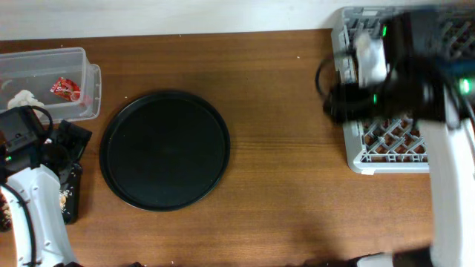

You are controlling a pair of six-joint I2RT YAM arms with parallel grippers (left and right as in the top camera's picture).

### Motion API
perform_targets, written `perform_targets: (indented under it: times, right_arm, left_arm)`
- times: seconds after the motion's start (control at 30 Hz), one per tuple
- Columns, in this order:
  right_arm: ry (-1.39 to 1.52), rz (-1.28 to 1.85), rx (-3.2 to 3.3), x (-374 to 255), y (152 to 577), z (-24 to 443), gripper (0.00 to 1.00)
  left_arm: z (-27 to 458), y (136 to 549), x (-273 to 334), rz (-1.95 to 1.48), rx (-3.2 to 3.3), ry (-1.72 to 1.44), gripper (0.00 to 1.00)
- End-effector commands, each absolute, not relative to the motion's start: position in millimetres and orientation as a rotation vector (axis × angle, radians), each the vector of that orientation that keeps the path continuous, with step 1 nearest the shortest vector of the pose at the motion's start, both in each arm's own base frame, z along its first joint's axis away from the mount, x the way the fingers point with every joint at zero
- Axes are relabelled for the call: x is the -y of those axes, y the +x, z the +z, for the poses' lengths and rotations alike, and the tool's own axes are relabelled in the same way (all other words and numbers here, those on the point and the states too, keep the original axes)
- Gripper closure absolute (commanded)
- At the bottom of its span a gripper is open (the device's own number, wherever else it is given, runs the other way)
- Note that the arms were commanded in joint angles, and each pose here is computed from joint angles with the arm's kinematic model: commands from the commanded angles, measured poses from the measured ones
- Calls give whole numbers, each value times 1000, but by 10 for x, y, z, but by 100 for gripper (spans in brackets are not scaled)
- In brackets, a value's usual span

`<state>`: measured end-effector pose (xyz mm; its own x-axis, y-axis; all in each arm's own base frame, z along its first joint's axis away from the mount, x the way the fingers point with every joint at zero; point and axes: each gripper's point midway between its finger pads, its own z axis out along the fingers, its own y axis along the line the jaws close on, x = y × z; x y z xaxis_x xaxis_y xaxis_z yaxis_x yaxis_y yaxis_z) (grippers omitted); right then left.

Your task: Sort waste into correct bins and load items into the dishwasher rack

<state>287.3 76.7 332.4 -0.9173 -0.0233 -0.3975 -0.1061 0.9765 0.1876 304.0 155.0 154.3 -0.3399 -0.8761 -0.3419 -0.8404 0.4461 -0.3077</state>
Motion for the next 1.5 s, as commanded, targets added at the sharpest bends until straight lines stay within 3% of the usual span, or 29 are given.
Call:
perform_targets:
  times: [0.0,0.03,0.27,0.53,0.7,0.8,0.93,1.1,1.23,1.47]
  right_arm:
    - [83,177,-2731,-648,2462,3156,14]
    - [85,181,-2747,-639,2326,3089,2]
    - [189,275,-2983,-739,1907,2458,2]
    - [131,232,-3030,-724,1939,2363,2]
    - [10,263,-2899,-788,2201,2345,2]
    - [-30,314,-2734,-816,2264,2246,2]
    - [-129,439,-2298,-919,2351,2480,2]
    - [-314,347,-1837,-814,2074,2671,2]
    - [-243,298,-1624,-643,2037,2487,2]
    - [-164,217,-1464,-454,2339,2215,2]
  left_arm:
    - [1610,3038,-1562,-109,-2218,-1443,1]
    - [1610,3038,-1562,-109,-2218,-1443,1]
    - [1610,3038,-1562,-109,-2218,-1443,1]
    - [1610,3038,-1562,-109,-2218,-1443,1]
    - [1609,3038,-1561,-109,-2218,-1443,1]
    - [1610,3039,-1561,-110,-2218,-1443,1]
    - [1610,3038,-1562,-109,-2218,-1443,1]
    - [1610,3038,-1562,-109,-2218,-1443,1]
    - [1610,3038,-1562,-109,-2218,-1443,1]
    - [1610,3038,-1562,-109,-2218,-1443,1]
